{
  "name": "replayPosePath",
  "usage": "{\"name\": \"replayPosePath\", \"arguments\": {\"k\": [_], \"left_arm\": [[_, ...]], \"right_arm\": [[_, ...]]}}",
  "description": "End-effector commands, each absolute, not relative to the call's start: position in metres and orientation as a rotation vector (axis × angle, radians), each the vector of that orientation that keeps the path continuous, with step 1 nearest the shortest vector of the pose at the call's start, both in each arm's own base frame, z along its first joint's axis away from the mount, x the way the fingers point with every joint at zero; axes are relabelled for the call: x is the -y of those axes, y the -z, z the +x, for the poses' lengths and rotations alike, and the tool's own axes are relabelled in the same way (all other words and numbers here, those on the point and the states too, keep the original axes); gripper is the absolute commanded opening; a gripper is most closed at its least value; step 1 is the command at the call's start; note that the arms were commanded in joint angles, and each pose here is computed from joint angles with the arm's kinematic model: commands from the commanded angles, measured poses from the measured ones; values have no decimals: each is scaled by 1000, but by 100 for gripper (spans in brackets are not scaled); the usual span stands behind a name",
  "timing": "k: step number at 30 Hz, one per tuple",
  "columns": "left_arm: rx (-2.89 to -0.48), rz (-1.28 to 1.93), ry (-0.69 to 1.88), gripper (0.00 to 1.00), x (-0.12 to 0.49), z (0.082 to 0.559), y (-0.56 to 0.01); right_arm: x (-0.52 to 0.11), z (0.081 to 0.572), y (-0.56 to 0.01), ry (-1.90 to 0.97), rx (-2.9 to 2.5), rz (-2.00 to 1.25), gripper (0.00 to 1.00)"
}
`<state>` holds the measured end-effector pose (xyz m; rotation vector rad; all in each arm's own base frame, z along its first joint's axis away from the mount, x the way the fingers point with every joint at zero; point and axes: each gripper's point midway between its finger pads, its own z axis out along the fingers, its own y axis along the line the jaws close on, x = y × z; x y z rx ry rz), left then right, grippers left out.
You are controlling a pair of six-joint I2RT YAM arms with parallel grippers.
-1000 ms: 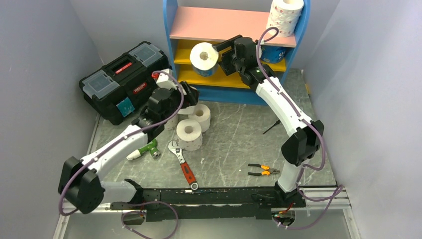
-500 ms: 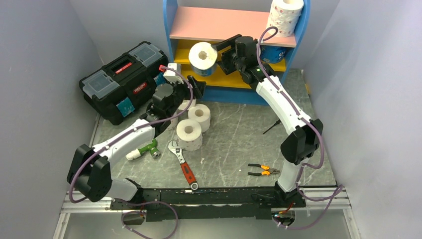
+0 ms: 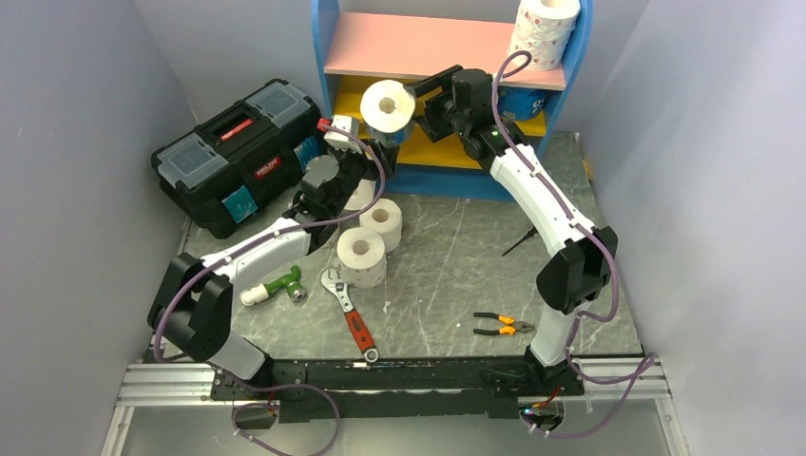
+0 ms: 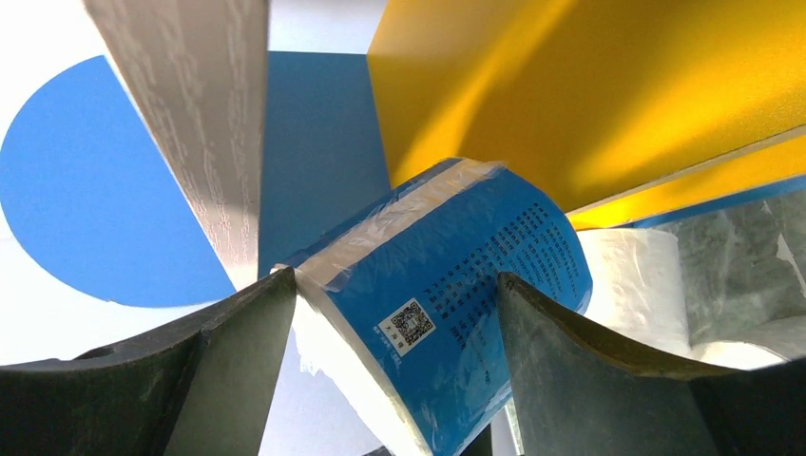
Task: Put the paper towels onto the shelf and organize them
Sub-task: Adjust the paper towel on the shelf.
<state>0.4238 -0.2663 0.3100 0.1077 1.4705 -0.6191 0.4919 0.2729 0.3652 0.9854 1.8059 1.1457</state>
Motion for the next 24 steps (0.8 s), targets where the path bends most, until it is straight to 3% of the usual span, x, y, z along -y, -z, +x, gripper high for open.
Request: {"name": "replayPosePath", "arguments": {"k": [1, 17, 24], "left_arm": [[-1306, 99, 626, 84, 266, 430, -365], [-1238, 115, 619, 83, 276, 444, -387], [-1220, 122, 605, 83, 277, 447, -394]], "right_arm": [[-266, 489, -377, -1157, -1791, 943, 79], [-261, 484, -374, -1148, -1828, 903, 79], [-254, 475, -380, -1111, -1830, 863, 86]]}}
